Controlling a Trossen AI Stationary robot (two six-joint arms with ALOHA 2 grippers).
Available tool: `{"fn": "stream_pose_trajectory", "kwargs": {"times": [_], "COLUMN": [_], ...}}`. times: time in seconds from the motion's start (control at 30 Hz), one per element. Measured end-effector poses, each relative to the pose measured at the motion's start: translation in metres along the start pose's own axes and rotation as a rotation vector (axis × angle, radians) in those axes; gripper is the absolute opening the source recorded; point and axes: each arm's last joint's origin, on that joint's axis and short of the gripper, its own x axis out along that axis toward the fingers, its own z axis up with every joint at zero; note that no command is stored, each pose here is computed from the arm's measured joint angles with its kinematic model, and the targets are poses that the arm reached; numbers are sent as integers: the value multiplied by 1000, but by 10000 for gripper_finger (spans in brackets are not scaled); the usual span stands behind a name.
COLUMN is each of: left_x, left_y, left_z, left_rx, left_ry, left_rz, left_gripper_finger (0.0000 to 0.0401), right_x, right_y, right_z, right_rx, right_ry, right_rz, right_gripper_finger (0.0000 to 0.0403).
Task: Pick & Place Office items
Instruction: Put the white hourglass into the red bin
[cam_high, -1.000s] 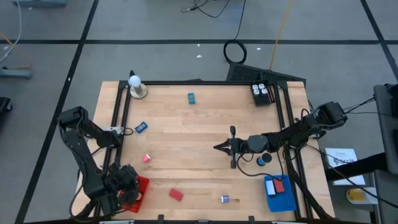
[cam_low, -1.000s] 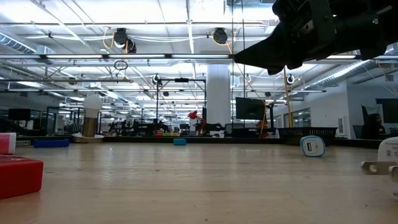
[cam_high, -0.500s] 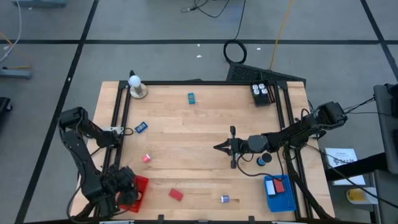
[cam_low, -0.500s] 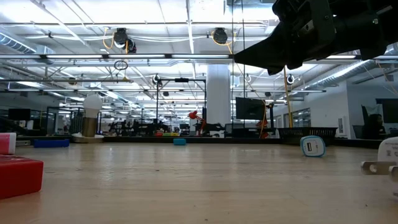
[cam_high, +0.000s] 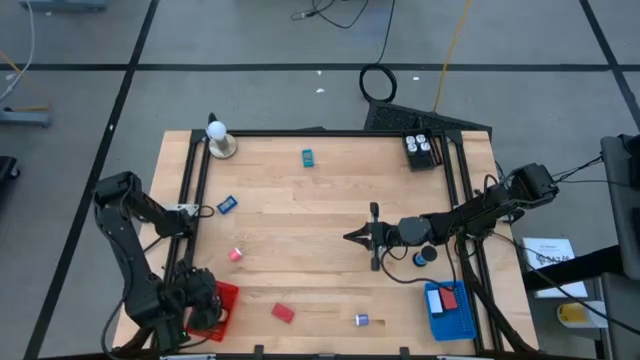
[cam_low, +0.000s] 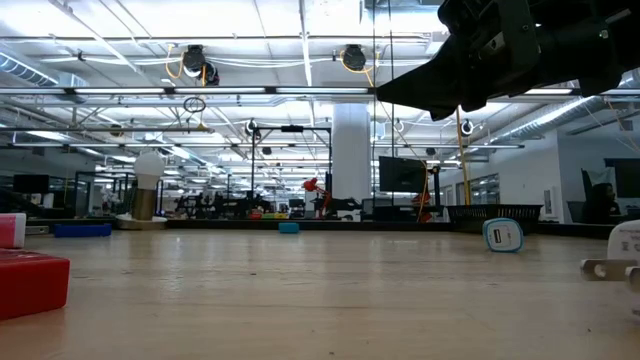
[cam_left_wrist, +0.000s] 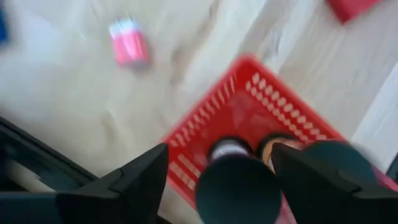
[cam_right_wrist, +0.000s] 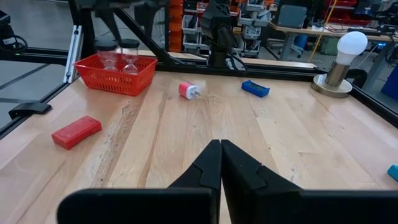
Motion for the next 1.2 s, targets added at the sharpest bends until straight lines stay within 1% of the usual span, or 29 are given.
{"fn": "stream_pose_trajectory", "kwargs": {"times": [0.1, 0.17, 0.27, 0.37, 0.43, 0.57, 0.63, 0.73, 0.83, 0.9, 0.97, 1.03, 1.2], "left_x": [-9, -9, -2, 6, 9, 13, 18, 29, 42, 50, 56, 58, 56], "left_y": [1, 2, 6, 13, 19, 27, 32, 36, 34, 33, 33, 34, 32], "left_z": [10, 16, 27, 37, 43, 47, 47, 48, 48, 47, 47, 46, 43], "left_rx": [42, 75, 129, 184, 209, 288, 315, 363, 433, 470, 490, 495, 501], "left_ry": [-58, -62, -47, -21, 0, 52, 72, 80, 107, 143, 158, 170, 210], "left_rz": [26, 35, 66, 93, 75, -13, -40, -67, -139, -184, -209, -208, -240], "left_gripper_finger": [258, 236, 192, 140, 104, 36, 10, 10, 12, 5, 4, 8, 4], "right_x": [0, 0, 0, 0, 0, 0, 0, 0, 0, 0, 0, 0, 0], "right_y": [0, 0, 0, 0, 0, 0, 0, 0, 0, 0, 0, 0, 0], "right_z": [0, 0, 0, 0, 0, 0, -1, -1, -1, -1, -1, -1, -1], "right_rx": [0, 0, 0, 0, 0, -2, -4, -4, -4, -4, -4, -4, -6], "right_ry": [0, 0, 0, 0, 0, 5, 10, 10, 10, 10, 10, 9, 9], "right_rz": [0, 0, 0, 0, 1, 2, 2, 2, 2, 2, 2, 2, 2], "right_gripper_finger": [0, 0, 0, 0, 0, 0, 0, 0, 0, 0, 0, 0, 0]}}
